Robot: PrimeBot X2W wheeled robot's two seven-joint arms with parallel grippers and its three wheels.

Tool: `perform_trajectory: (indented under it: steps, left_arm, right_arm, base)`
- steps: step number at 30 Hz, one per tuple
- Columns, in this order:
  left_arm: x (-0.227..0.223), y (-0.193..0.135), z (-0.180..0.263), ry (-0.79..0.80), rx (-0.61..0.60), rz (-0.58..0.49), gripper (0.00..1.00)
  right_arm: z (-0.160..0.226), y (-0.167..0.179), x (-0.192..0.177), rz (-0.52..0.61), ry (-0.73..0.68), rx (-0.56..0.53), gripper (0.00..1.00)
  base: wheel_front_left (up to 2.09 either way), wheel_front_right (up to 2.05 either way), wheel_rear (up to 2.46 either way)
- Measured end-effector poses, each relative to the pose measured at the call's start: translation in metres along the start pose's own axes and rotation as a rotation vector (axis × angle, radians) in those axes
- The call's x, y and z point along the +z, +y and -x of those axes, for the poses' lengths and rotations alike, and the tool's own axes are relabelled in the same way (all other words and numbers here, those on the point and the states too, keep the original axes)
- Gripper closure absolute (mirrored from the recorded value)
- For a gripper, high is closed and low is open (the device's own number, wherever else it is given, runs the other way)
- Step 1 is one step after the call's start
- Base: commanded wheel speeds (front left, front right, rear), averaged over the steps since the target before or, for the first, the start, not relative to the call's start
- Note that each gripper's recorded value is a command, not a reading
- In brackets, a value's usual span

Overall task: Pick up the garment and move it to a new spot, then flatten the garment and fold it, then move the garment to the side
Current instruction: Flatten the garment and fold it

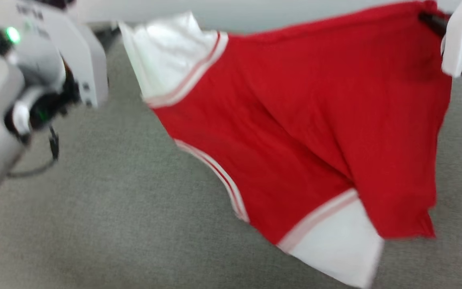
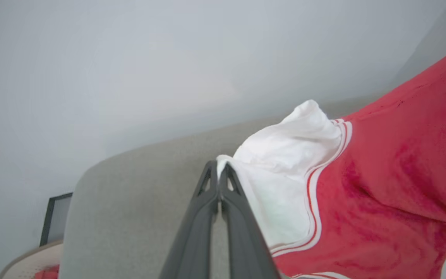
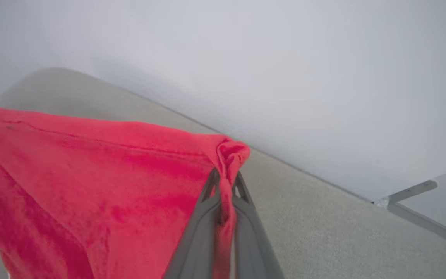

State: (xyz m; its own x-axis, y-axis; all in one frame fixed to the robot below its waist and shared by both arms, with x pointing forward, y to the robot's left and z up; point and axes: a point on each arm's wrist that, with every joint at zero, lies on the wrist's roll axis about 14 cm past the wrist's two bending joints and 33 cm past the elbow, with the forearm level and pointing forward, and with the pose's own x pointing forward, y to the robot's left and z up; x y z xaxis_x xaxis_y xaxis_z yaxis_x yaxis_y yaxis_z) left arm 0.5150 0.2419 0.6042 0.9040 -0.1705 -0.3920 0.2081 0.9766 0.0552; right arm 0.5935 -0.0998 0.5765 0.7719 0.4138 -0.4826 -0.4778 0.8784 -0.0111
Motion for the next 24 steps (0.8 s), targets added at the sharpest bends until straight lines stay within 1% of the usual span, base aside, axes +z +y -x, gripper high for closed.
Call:
perform_trajectory:
  steps: [7,11,14,18,22,24]
  left_arm:
    - [0.103,0.002,0.013,-0.197,0.043,-0.084,1.0]
    - [0.144,-0.002,0.021,-0.285,0.048,-0.102,1.0]
    - [0.165,-0.006,0.023,-0.324,0.042,-0.103,1.0]
    - [0.188,-0.011,0.02,-0.38,0.035,-0.114,1.0]
    - [0.215,-0.012,0.011,-0.469,0.04,-0.117,1.0]
    - [0.227,-0.013,0.004,-0.518,0.047,-0.131,1.0]
  right_arm:
    - [0.046,-0.006,0.066,0.001,-0.209,-0.053,1.0]
    - [0.071,-0.01,0.094,0.007,-0.307,-0.086,1.0]
    - [0.084,-0.012,0.109,0.015,-0.363,-0.109,1.0]
    - [0.091,-0.017,0.127,0.026,-0.432,-0.138,1.0]
    - [0.083,-0.026,0.139,0.031,-0.491,-0.17,1.0]
    - [0.078,-0.034,0.147,0.055,-0.529,-0.202,1.0]
  base:
    - [0.0,0.0,0.0]
    - [0.0,0.0,0.0]
    - [0.0,0.0,0.0]
    - [0.0,0.0,0.0]
    - [0.0,0.0,0.0]
    - [0.0,0.0,0.0]
